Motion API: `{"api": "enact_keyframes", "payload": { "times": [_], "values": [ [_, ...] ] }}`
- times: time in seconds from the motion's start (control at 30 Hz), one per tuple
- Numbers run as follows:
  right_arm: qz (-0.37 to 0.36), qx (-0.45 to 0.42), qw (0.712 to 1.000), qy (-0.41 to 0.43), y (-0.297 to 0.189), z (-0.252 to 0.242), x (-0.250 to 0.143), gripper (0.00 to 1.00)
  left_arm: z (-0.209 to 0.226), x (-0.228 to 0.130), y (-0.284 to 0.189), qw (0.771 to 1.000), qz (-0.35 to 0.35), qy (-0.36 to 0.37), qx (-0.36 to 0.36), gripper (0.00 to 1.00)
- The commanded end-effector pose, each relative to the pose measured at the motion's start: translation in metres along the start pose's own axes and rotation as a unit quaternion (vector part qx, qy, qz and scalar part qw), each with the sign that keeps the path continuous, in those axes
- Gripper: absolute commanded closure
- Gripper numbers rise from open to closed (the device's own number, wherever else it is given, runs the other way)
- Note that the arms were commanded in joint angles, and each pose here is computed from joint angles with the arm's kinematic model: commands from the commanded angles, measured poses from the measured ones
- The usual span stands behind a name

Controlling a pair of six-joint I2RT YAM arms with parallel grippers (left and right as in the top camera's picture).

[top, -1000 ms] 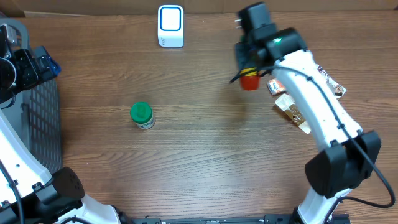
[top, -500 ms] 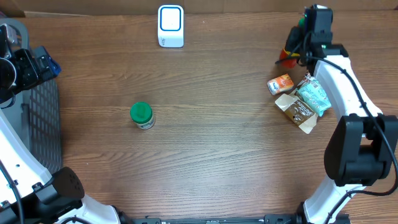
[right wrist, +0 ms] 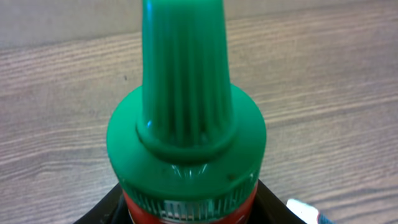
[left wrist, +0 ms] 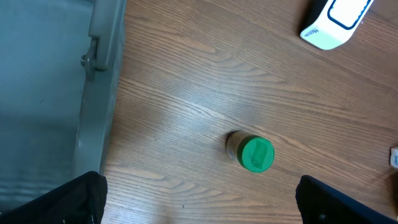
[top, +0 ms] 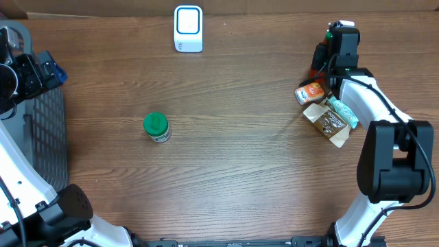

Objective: Scan the item barcode
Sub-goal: 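Carry the sauce bottle right and set it down near the packets, then release the bottle and move the right gripper over the green-capped jar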

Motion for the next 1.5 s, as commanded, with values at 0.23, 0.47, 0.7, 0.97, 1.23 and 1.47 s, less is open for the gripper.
{"api": "enact_keyframes", "payload": {
  "times": [0.23, 0.47, 0.7, 0.97, 1.23, 1.47],
  "values": [
    [0.030, -0.006, 0.999, -0.017, 0.022, 0.006, -0.023, 0.56, 0.000, 0.000, 0.003, 1.000, 0.005, 0.009, 0.000, 0.00],
    [0.025, 0.009, 1.000, -0.016, 0.004, 0.004, -0.011, 0.03, 0.000, 0.000, 0.003, 1.000, 0.005, 0.009, 0.000, 0.00],
    [0.013, 0.067, 0.998, -0.008, -0.070, -0.002, 0.019, 0.00, 0.000, 0.000, 0.003, 1.000, 0.005, 0.009, 0.000, 0.00],
    [0.032, 0.274, 0.961, -0.001, -0.156, 0.020, 0.020, 0.00, 0.000, 0.000, 0.003, 1.000, 0.005, 0.009, 0.000, 0.01],
    [0.057, 0.463, 0.885, 0.008, -0.178, 0.087, 0.015, 0.00, 0.000, 0.000, 0.003, 1.000, 0.005, 0.009, 0.000, 0.01],
    [0.057, 0.414, 0.906, -0.068, -0.199, 0.185, 0.012, 0.00, 0.000, 0.000, 0.003, 1.000, 0.005, 0.009, 0.000, 0.01]
  ]
}}
Point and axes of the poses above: each gripper's point midway between its finger pads, its own y axis out along the fingers, its own z axis along the line the jaws close on, x = y × z, the point moved 8 cm from there along -y, back along the fingers, and after that the axes turned 12 degrees about -y, right-handed, at the moved point
